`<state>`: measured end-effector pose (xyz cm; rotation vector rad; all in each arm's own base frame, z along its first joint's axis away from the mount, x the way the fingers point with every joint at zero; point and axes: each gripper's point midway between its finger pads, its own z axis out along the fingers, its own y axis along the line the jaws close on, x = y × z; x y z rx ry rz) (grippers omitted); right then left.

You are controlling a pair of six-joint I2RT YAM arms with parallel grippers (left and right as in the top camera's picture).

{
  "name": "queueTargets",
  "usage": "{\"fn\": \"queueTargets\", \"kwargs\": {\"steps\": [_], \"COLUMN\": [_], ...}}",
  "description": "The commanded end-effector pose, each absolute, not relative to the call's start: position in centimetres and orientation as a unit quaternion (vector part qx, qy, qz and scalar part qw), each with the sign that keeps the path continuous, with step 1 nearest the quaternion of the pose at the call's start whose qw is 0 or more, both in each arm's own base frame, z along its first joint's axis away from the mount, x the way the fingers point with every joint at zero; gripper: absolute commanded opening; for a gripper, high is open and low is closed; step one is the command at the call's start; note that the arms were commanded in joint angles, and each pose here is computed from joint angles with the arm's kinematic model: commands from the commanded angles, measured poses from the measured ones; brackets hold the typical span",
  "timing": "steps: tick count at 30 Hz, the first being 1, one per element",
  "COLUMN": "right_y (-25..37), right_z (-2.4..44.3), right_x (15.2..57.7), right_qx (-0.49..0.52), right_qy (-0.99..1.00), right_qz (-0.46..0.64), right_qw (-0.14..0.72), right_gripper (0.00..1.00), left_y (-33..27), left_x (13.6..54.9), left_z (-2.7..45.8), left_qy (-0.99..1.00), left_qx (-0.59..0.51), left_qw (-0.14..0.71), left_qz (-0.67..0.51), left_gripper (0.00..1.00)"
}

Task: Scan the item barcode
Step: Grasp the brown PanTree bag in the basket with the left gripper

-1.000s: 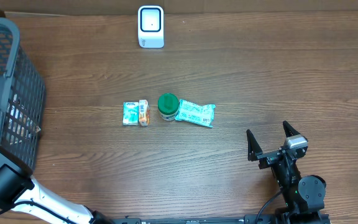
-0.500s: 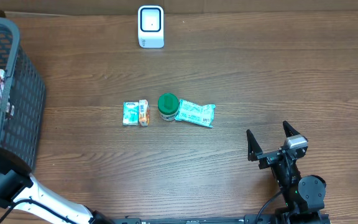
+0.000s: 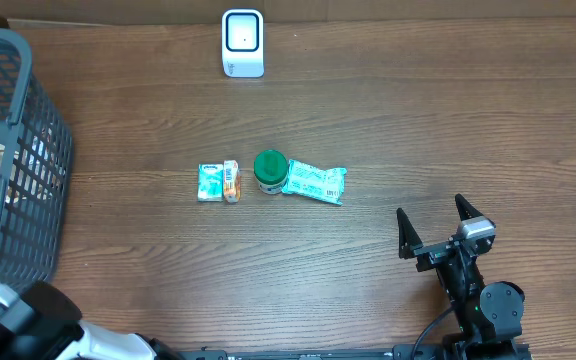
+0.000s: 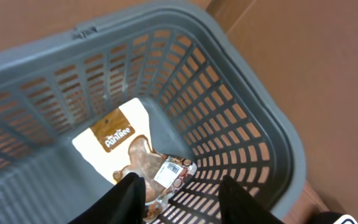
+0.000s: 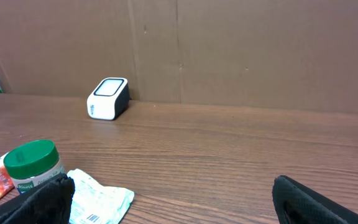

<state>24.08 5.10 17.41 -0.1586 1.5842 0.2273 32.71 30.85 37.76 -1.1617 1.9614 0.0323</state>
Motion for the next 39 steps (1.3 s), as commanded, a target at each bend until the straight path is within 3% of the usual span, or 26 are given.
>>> {"fn": "queueTargets", "kwargs": {"steps": [1, 8, 9, 10, 15, 20, 27, 35, 39], "right_y": [5.1, 5.1, 5.1, 5.1, 5.1, 5.1, 5.1, 5.1, 5.1], "right_z": [17.2, 17.2, 17.2, 17.2, 17.2, 17.2, 17.2, 17.2, 17.2], "right_x": [24.1, 24.1, 24.1, 24.1, 24.1, 24.1, 24.1, 24.1, 24.1], "right_qx": [-0.072, -0.072, -0.073, -0.072, -0.072, -0.072, -0.073, -0.073, -0.072], "right_qy": [0.709, 0.709, 0.709, 0.709, 0.709, 0.709, 0.709, 0.709, 0.709], "right_qz": [0.103, 0.102, 0.102, 0.103, 0.103, 0.102, 0.102, 0.102, 0.102], "right_qw": [0.694, 0.694, 0.694, 0.694, 0.694, 0.694, 0.694, 0.694, 0.694], "right_gripper": [1.00, 1.00, 1.00, 1.00, 1.00, 1.00, 1.00, 1.00, 1.00], "left_y": [31.3, 32.1, 32.3, 32.4, 33.3, 33.7, 33.8, 33.6, 33.6], "left_x": [32.5, 33.4, 33.6, 34.0, 35.9, 37.7, 37.2, 36.7, 35.4], "left_z": [35.0, 24.3, 21.8, 19.4, 13.9, 9.5, 4.7, 3.5, 2.2], "left_qy": [0.803, 0.810, 0.800, 0.793, 0.777, 0.768, 0.771, 0.783, 0.782], "left_qx": [-0.462, -0.527, -0.552, -0.570, -0.604, -0.622, -0.629, -0.617, -0.618], "left_qw": [0.376, 0.256, 0.230, 0.207, 0.169, 0.148, 0.097, 0.082, 0.063], "left_qz": [0.025, -0.027, -0.039, -0.049, -0.047, -0.045, 0.010, 0.027, 0.051], "left_gripper": [0.47, 0.68, 0.80, 0.86, 0.94, 0.94, 0.92, 0.70, 0.66]}}
